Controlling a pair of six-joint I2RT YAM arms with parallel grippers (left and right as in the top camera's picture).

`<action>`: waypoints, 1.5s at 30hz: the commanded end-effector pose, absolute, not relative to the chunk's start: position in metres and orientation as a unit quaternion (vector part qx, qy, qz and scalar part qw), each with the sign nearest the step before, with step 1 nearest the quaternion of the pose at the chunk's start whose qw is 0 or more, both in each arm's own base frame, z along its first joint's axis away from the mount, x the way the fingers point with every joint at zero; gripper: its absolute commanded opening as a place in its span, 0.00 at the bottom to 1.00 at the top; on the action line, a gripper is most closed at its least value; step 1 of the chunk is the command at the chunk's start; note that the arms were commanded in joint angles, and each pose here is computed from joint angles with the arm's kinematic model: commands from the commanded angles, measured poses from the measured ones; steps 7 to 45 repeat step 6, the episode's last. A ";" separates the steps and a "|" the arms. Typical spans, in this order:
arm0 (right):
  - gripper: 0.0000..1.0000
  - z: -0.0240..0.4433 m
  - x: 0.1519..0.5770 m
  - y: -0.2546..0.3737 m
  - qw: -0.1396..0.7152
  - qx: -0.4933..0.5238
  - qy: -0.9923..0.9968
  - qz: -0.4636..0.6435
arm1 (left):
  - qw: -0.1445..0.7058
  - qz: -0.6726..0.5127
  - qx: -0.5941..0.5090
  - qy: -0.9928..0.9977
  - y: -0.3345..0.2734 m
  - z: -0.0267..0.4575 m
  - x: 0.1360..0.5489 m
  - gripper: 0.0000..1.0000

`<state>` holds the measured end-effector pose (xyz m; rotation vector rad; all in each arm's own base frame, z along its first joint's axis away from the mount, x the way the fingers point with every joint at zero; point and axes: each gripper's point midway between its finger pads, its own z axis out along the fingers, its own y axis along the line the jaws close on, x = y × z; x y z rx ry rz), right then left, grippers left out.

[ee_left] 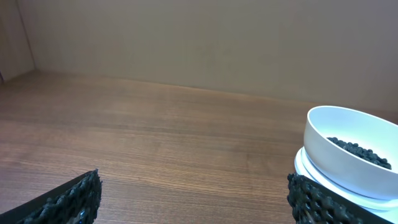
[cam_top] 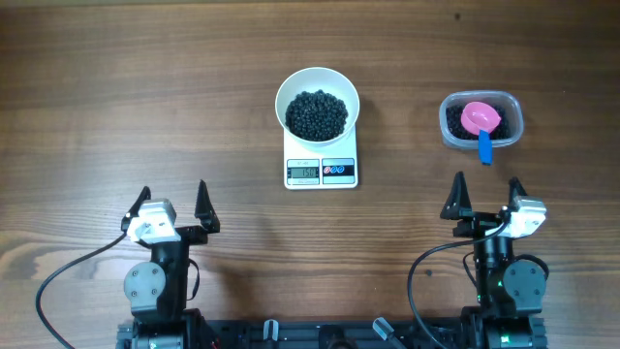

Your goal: Scoop item into bowl and weigh 150g on scale

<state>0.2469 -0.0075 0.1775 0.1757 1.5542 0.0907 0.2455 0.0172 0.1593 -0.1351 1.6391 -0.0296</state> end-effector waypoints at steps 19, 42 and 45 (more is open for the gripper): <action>1.00 0.179 0.246 -0.009 0.712 0.078 0.697 0.034 | 0.681 -0.012 -0.063 0.729 0.019 0.157 0.245 1.00; 1.00 0.179 0.246 -0.009 0.712 0.078 0.697 0.034 | 0.681 -0.012 -0.063 0.729 0.019 0.157 0.245 1.00; 1.00 0.179 0.246 -0.009 0.712 0.078 0.697 0.034 | 0.681 -0.012 -0.063 0.729 0.019 0.157 0.245 1.00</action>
